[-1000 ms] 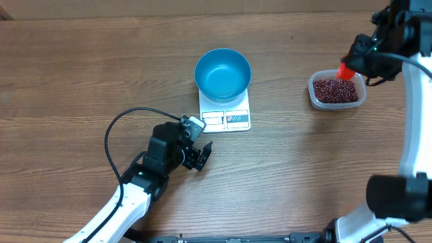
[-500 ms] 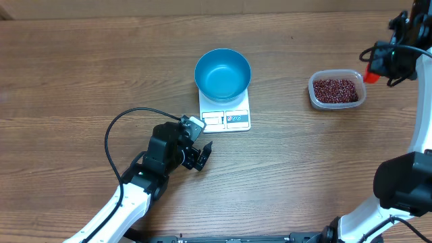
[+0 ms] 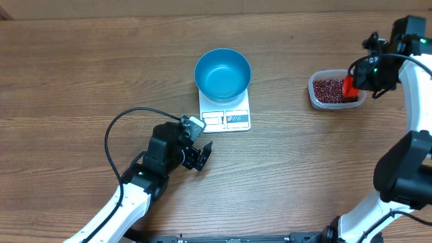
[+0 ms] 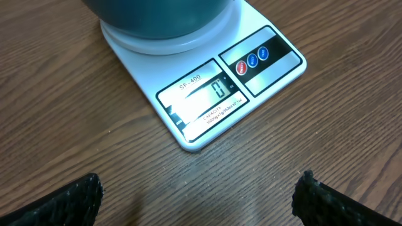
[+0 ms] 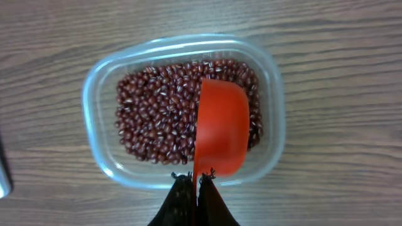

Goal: Scoop item into bowl and weigh 150g on scale
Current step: 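Raise the scoop with the right gripper and dip it into the beans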

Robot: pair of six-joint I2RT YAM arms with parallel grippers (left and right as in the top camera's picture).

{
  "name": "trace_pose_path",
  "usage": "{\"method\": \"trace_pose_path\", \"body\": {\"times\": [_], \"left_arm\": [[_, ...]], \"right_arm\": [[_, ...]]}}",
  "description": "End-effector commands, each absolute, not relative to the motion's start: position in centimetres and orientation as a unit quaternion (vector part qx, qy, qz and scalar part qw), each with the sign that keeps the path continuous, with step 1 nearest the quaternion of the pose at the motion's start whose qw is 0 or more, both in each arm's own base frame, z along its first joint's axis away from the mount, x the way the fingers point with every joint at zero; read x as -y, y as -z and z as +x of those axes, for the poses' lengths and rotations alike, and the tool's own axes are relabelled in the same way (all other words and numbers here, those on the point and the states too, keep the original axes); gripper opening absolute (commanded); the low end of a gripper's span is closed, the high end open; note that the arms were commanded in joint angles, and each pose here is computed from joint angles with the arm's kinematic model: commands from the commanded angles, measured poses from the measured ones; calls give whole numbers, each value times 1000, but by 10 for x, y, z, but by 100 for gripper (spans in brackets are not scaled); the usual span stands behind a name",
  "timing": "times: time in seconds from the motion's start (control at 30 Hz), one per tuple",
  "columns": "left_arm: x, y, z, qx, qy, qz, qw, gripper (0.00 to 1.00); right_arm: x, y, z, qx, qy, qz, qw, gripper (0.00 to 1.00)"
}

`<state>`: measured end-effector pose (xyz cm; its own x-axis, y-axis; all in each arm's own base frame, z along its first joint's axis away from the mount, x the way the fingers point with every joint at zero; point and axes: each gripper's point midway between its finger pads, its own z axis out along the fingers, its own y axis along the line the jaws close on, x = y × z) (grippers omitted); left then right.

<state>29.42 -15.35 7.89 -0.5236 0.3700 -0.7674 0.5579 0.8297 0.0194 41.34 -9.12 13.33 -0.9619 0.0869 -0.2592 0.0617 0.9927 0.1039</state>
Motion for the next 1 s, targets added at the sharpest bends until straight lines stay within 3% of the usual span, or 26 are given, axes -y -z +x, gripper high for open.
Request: {"method": "trace_pose_path", "body": {"times": [0.0,0.97], "left_arm": [[154,-77,294,-868,120,263,405,100],[154,-77,294,-868,120,263,405,99]], "right_arm": [[89,-114,412,-991,-59,32,119,4],[43,-65,401,-976,-199,53,76,4]]}}
